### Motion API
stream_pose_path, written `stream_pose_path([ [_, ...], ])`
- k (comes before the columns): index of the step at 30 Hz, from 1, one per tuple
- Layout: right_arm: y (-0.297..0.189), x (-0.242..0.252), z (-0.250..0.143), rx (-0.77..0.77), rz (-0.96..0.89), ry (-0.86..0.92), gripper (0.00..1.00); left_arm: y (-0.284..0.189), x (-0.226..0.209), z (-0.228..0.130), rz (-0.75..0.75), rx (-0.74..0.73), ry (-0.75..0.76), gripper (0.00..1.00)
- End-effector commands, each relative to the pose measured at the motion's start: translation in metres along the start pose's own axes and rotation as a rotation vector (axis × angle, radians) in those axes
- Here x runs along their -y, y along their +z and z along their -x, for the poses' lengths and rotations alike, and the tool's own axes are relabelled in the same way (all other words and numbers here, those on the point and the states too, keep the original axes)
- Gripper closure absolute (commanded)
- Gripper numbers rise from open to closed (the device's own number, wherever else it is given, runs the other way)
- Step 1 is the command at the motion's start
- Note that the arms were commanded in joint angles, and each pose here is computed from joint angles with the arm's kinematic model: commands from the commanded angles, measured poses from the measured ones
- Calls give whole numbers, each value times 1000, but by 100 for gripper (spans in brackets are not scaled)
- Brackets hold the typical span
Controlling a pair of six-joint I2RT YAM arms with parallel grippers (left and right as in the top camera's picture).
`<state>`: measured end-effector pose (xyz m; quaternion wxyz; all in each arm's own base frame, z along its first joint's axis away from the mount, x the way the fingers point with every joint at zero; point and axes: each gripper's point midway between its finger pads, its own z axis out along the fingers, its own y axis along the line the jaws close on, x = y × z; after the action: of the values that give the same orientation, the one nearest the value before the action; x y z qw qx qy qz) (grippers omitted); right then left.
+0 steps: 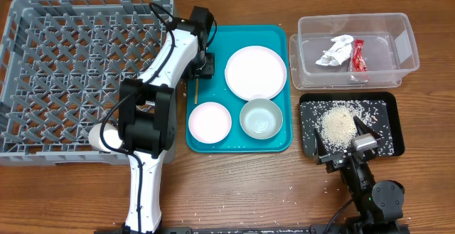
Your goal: Sort waste into correct bins and load items into the dishwasher
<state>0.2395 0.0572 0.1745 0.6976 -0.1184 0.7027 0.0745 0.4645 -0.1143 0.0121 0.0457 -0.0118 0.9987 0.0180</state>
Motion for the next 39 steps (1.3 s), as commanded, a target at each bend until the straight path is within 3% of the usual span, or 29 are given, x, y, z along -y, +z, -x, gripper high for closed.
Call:
stream_pose_path([
  [1,0,-1,-1,7,4,-7,1,14,-1,-2,14,-22,-6,71],
  [4,0,-1,-1,7,5,-7,0,19,5,-8,-23,-51,-7,94],
  [5,0,-1,-1,7,4,-7,0,17,7,-9,-33,-57,-7,96],
  [9,0,-1,-1,7,4,-7,0,-14,7,-3,-60,-34,-14,96],
  [15,0,-1,-1,7,5,-7,0,-125,-11,3,-142,73,12,96],
  [20,0,-1,-1,7,5,-7,0,-172,-67,-19,12,97,-35,96],
  [32,0,-1,-1,7,5,-7,0,-100,-112,-37,149,-61,-64,95],
  [37,0,-1,-1,7,5,-7,0,-98,-115,-33,146,-42,-75,91],
  [39,0,-1,-1,7,4,-7,0,-99,-115,-34,146,-46,-73,83],
])
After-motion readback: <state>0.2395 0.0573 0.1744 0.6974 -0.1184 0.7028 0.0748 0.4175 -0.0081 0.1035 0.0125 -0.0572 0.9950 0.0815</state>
